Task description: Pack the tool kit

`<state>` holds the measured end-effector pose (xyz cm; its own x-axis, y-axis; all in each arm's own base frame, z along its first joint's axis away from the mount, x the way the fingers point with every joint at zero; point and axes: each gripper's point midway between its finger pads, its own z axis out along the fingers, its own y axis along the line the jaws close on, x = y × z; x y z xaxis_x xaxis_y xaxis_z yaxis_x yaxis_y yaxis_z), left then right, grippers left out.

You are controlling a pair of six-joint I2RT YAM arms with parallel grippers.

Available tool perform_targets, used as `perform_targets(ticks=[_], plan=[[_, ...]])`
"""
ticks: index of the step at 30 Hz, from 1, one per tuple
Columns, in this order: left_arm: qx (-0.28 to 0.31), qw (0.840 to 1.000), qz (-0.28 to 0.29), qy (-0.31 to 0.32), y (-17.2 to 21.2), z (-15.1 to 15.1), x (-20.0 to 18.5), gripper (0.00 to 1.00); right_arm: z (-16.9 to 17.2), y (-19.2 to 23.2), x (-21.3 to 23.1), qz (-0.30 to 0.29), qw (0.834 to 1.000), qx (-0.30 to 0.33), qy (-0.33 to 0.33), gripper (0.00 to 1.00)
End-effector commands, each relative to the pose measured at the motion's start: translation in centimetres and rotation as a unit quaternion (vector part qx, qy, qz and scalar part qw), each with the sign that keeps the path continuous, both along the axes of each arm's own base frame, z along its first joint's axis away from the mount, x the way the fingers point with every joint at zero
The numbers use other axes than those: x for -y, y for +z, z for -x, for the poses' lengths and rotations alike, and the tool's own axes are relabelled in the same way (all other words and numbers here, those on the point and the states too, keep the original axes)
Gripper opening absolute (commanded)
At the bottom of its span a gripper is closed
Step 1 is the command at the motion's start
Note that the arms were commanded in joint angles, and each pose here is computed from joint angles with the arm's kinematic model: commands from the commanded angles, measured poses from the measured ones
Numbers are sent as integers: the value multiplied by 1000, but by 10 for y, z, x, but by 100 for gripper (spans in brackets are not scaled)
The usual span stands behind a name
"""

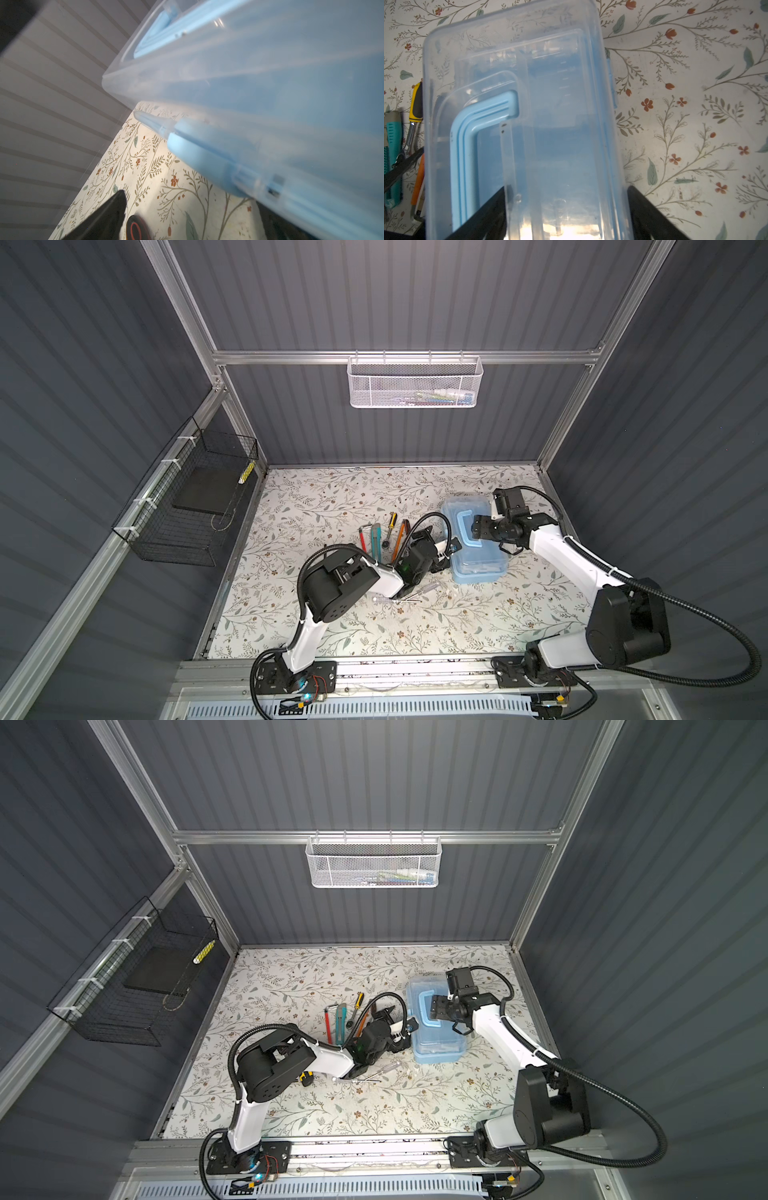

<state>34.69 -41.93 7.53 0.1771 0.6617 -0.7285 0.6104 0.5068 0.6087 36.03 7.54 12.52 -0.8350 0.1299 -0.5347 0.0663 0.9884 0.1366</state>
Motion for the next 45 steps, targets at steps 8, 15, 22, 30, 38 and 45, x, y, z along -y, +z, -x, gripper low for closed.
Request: perform_targets(ticks=[8,15,22,30,38,45], plan=[[18,1000,19,-9,-3,-4,14,100,28,-40,0,-10,995,-94,-8,81],[52,998,42,7,1,-9,17,100,36,-56,1,-2,992,-122,1,74],[81,993,72,38,9,-18,17,100,46,-69,-3,-1,988,-153,27,69],[115,987,89,72,15,-25,14,100,48,-72,-5,6,985,-162,54,64],[144,978,102,115,34,-34,7,100,55,-79,2,28,981,-182,54,60],[148,971,110,149,42,-37,-4,100,57,-84,4,33,980,-190,52,58]])
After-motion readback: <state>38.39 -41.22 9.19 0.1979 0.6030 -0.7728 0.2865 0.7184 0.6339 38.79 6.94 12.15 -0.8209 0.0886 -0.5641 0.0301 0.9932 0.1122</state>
